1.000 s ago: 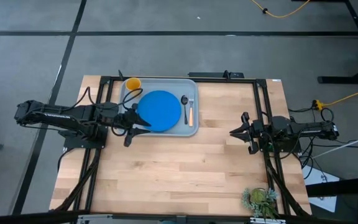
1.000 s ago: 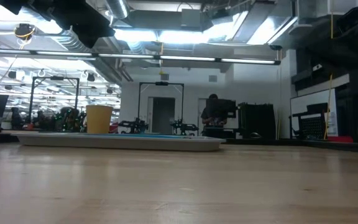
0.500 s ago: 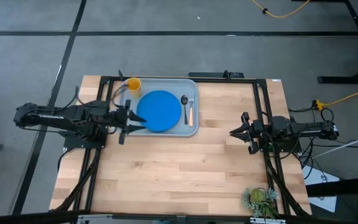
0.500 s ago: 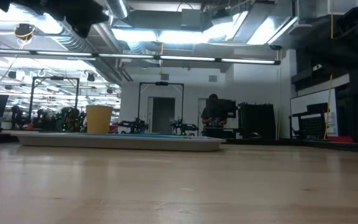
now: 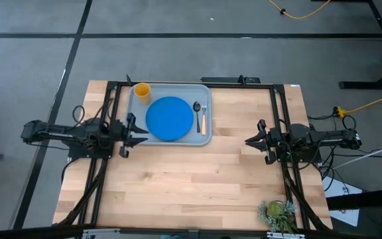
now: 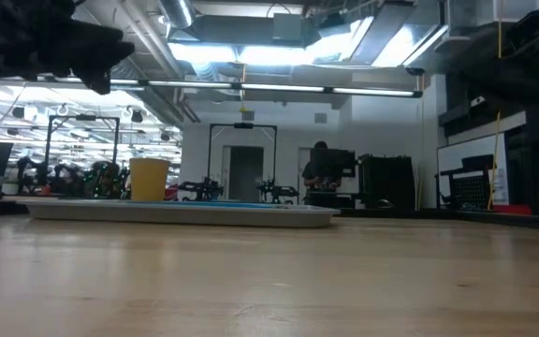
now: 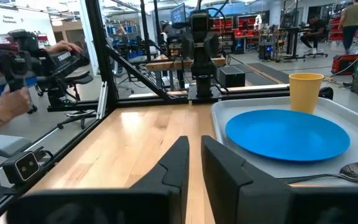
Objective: Pick and place plate/cup/fork/spoon on tray
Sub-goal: Return to Home Position
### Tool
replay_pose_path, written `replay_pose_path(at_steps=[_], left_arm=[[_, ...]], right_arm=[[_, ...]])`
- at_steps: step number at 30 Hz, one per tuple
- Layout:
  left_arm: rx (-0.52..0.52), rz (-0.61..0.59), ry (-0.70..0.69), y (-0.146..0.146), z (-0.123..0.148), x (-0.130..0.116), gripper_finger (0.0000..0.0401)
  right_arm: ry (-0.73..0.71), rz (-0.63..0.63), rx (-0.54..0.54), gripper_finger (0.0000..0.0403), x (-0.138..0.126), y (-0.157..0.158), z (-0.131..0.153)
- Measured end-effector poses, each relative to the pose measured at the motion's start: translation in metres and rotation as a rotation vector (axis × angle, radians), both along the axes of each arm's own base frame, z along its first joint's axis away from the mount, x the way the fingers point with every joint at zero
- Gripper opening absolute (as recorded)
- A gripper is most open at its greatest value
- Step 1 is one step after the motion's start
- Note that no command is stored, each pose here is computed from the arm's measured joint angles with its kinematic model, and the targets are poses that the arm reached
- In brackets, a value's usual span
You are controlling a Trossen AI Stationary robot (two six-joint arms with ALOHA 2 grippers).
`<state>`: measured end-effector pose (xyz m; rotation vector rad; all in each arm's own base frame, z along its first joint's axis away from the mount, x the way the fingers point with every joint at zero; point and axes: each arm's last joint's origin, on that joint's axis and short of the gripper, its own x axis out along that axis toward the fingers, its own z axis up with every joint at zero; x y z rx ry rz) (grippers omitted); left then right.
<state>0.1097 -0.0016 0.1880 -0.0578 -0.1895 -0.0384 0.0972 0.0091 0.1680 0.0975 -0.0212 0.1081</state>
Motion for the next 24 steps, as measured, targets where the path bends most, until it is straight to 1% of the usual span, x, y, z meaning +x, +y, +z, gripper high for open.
replay_pose_path(at_steps=[6, 11, 12, 15, 19, 22, 24], left_arm=[[0.067, -0.007, -0.047, -0.001, 0.003, -0.009, 0.0122], [0.059, 0.018, 0.027, 0.0, -0.007, -0.014, 0.0122], [0.058, 0.023, 0.059, 0.0, -0.01, -0.013, 0.0122], [0.059, 0.036, 0.077, 0.001, -0.012, -0.013, 0.0122], [0.067, 0.035, 0.165, 0.001, -0.02, -0.012, 0.0122], [0.08, 0.041, 0.17, 0.001, -0.021, -0.012, 0.0122], [0.114, 0.043, 0.17, 0.001, -0.021, -0.012, 0.0122]], right_arm=[[0.0, -0.001, 0.0, 0.0048, 0.0, 0.0, 0.0], [0.0, -0.001, 0.0, 0.0048, 0.0, 0.0, 0.0], [0.0, 0.0, 0.0, 0.0048, 0.0, 0.0, 0.0], [0.0, 0.001, 0.0, 0.0048, 0.0, 0.0, 0.0], [0.001, 0.001, 0.0, 0.0048, 0.0, 0.0, 0.0], [0.0, 0.001, 0.0, 0.0048, 0.0, 0.0, 0.0], [0.0, 0.001, 0.0, 0.0048, 0.0, 0.0, 0.0]])
